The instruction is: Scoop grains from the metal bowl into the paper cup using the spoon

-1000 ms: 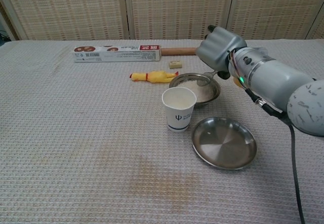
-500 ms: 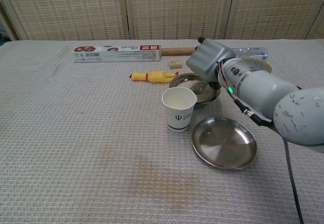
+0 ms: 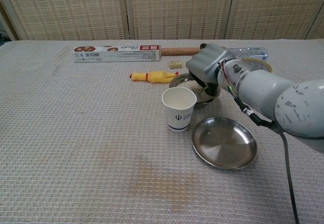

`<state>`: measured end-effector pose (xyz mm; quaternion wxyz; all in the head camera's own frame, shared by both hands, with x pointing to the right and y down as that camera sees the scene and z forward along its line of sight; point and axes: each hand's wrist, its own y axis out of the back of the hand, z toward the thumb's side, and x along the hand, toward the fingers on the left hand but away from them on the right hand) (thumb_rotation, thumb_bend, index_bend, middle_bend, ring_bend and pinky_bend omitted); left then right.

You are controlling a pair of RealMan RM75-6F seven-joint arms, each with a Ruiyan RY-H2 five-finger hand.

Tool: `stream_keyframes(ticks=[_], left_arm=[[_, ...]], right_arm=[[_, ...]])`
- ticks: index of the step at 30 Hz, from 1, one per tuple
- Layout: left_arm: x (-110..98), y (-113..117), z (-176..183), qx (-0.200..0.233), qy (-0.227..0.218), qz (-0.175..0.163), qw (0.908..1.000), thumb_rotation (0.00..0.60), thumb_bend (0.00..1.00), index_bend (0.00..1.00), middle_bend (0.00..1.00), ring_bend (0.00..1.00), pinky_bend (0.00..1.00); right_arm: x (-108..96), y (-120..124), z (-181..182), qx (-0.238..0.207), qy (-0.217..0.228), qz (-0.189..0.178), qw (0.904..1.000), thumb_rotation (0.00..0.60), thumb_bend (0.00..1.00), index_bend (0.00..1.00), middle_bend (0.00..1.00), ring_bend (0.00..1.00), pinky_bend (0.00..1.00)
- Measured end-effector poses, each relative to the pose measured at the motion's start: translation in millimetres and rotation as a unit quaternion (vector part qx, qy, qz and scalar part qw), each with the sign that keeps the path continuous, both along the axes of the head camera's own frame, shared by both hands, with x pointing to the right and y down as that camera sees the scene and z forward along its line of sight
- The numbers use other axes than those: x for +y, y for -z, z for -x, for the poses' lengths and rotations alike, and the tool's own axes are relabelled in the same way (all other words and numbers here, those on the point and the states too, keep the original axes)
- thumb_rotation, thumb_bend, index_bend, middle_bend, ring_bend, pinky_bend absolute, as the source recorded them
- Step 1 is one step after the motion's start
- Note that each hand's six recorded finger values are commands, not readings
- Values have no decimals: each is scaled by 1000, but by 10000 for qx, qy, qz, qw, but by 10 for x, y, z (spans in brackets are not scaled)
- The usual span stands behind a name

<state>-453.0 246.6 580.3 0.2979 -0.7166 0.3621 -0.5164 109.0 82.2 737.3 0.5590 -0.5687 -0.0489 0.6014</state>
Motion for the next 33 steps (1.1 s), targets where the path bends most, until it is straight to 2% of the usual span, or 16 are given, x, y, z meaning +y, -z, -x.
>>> stream_keyframes(ticks=[6, 12, 18, 22, 25, 33], left_arm=[[-2, 9, -2, -1, 1, -22, 10000, 600, 469, 0, 0, 0, 126], [1, 10, -4, -1, -1, -24, 10000, 600, 469, 0, 0, 0, 126], [2, 8, -6, -6, -7, -20, 10000, 600, 469, 0, 0, 0, 126], [8, 5, -15, -9, -22, -12, 10000, 600, 469, 0, 0, 0, 126], [8, 9, -17, -12, -23, -24, 10000, 600, 469, 0, 0, 0, 126], [8, 5, -4, -22, -5, -10, 10000, 600, 468, 0, 0, 0, 126]], right_arm=[[-19, 22, -59, -398, -544, 332, 9972, 600, 346, 821, 559, 139, 50], [-88, 63, -188, -801, -1103, 522, 9893, 600, 346, 821, 559, 139, 50], [-167, 101, -357, -1180, -1670, 661, 9766, 600, 346, 821, 560, 139, 50], [-168, 47, -477, -1365, -2055, 895, 9649, 600, 347, 821, 559, 139, 50], [-174, -13, -532, -1397, -2209, 1013, 9599, 600, 347, 821, 559, 139, 50], [-198, -17, -523, -1472, -2227, 1058, 9579, 600, 346, 820, 559, 139, 50]])
